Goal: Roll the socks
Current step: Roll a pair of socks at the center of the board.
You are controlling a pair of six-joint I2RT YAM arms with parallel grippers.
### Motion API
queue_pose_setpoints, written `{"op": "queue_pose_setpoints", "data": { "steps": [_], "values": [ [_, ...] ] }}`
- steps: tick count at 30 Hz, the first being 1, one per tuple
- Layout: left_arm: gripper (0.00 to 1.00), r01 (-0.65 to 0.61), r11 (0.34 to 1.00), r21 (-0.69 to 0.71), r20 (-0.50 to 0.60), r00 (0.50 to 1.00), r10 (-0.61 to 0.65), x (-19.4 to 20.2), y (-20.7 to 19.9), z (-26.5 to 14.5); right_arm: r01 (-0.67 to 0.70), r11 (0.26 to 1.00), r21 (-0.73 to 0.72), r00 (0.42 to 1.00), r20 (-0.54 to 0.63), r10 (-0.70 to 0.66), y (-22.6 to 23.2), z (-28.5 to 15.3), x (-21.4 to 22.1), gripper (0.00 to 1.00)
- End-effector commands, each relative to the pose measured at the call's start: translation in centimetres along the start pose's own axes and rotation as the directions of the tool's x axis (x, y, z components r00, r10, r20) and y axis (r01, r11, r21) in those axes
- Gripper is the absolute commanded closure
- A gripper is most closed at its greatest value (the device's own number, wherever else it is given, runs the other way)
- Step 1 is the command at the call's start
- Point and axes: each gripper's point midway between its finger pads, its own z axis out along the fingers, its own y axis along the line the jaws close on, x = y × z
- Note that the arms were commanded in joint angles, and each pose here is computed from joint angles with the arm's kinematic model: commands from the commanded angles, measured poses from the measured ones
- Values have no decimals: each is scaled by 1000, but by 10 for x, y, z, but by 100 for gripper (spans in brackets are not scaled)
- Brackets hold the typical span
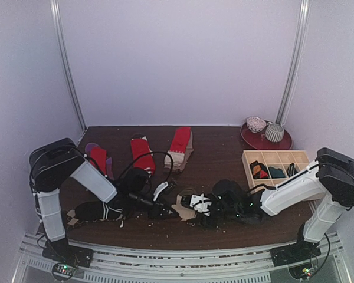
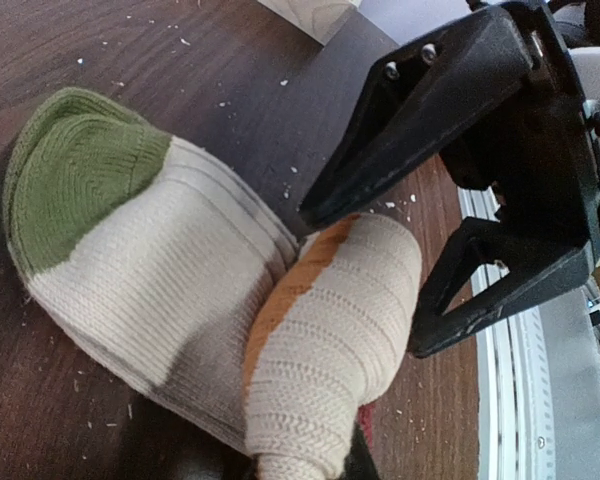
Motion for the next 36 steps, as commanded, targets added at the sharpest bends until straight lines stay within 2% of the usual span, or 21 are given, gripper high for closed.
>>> {"op": "queue_pose_setpoints", "data": {
  "steps": [1, 5, 6, 7, 9, 10, 15, 18, 19, 20, 21, 22, 26, 29, 31, 33, 36],
  "values": [
    [100, 292, 940, -175, -313, 889, -334, 122, 19, -7, 13, 1000, 4, 1000, 27, -13, -1, 11, -16, 40],
    [100, 290, 941, -174, -314, 890, -332, 122, 19, -7, -27, 1000, -1, 1000, -3, 27, 0, 19, -8, 51],
    [100, 283, 945, -165, -309, 895, -322, 118, 19, -6, -65, 998, -9, 996, -61, 64, 2, 24, 4, 58],
    [100, 275, 947, -164, -302, 900, -313, 115, 19, -6, -83, 996, -14, 993, -82, 81, 4, 26, 10, 61],
    [87, 247, 955, -167, -276, 918, -286, 105, 19, -7, -126, 992, -21, 985, -122, 122, 8, 27, 22, 65],
    [86, 224, 960, -167, -259, 930, -262, 98, 19, -7, -148, 989, -25, 980, -138, 143, 9, 27, 28, 67],
    [81, 40, 995, -93, -141, 989, -53, 25, 5, -4, -290, 956, -43, 937, -218, 274, 16, 22, 60, 74],
    [72, -126, 990, -58, -32, 992, 124, -25, -12, -9, -359, 931, -71, 912, -242, 333, 21, 18, 70, 75],
    [67, -184, 981, -64, -1, 983, 184, -38, -17, -13, -383, 920, -89, 902, -252, 351, 24, 17, 72, 74],
    [49, -259, 963, -78, 39, 964, 262, -53, -23, -19, -407, 907, -109, 891, -265, 368, 26, 16, 74, 74],
    [17, -318, 944, -91, 73, 943, 325, -63, -29, -24, -427, 896, -120, 880, -284, 381, 27, 15, 77, 74],
    [4, -377, 920, -107, 106, 916, 387, -72, -36, -31, -446, 884, -139, 870, -300, 392, 29, 14, 78, 74],
    [2, -564, 799, -211, 166, 784, 598, -84, -56, -54, -525, 821, -223, 818, -398, 415, 42, 13, 89, 74],
    [2, -619, 725, -300, 124, 729, 673, -83, -53, -58, -547, 804, -233, 791, -458, 406, 47, 13, 97, 74],
    [2, -606, 686, -403, 127, 705, 698, -89, -49, -69, -551, 801, -236, 785, -474, 400, 47, 12, 99, 74],
    [2, -563, 658, -500, 184, 673, 716, -96, -50, -89, -552, 802, -231, 783, -475, 402, 45, 11, 99, 74],
    [2, -537, 631, -560, 237, 626, 743, -107, -58, -106, -551, 804, -224, 787, -461, 410, 41, 11, 95, 73]
  ]
}}
